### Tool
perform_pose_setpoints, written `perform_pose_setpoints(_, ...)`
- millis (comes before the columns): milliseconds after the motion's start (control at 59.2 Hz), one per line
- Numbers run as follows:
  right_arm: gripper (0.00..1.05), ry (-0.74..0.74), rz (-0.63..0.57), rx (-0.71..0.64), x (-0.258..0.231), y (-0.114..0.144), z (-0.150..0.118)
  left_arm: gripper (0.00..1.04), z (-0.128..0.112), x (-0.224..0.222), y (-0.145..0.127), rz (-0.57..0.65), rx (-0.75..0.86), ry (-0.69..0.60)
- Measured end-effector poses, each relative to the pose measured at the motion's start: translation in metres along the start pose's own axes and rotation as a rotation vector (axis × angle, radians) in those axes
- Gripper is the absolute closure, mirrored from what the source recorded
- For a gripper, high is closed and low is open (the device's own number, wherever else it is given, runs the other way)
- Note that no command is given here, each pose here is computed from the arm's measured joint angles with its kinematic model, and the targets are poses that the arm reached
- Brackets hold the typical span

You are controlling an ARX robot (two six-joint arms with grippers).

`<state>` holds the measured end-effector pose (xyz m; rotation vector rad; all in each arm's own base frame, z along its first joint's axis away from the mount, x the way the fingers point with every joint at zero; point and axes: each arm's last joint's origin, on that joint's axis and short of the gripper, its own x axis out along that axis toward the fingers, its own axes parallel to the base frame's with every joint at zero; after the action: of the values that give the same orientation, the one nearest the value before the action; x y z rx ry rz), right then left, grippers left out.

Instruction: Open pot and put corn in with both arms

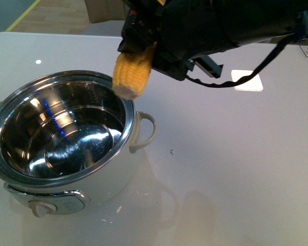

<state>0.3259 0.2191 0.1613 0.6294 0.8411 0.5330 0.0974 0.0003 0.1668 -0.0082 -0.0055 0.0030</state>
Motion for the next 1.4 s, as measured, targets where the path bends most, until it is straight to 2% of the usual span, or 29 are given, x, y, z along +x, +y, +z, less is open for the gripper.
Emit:
perform_pose_setpoints(220, 0.83, 0.027, 0.052, 0.092, 0.018, 0.006, -0.005, 0.07, 0.000, 0.000, 0.000, 0.000, 0.000, 0.000)
perform_pose_setpoints(456, 0.83, 0.062, 0.053, 0.112, 0.033, 0.009, -0.014, 0.07, 0.000, 0.000, 0.000, 0.000, 0.000, 0.000)
perform_pose_setpoints(727, 0.84, 0.162, 0.036, 0.097, 0.049, 0.004, -0.039, 0.07, 0.000, 0.000, 0.000, 0.000, 0.000, 0.000)
perform_pose_setpoints(963, 0.84, 0.267, -0.012, 0.044, 0.065, -0.011, -0.065, 0.07, 0.000, 0.000, 0.000, 0.000, 0.000, 0.000)
perform_pose_setpoints(1200, 0.84, 0.286, -0.026, 0.019, 0.068, -0.014, -0.067, 0.07, 0.000, 0.000, 0.000, 0.000, 0.000, 0.000)
perform_pose_setpoints(1250, 0.80, 0.288, -0.023, 0.013, 0.068, -0.014, -0.067, 0.07, 0.000, 0.000, 0.000, 0.000, 0.000, 0.000)
perform_pose_setpoints(1402, 0.55, 0.295, -0.017, 0.011, 0.068, -0.014, -0.067, 0.07, 0.000, 0.000, 0.000, 0.000, 0.000, 0.000)
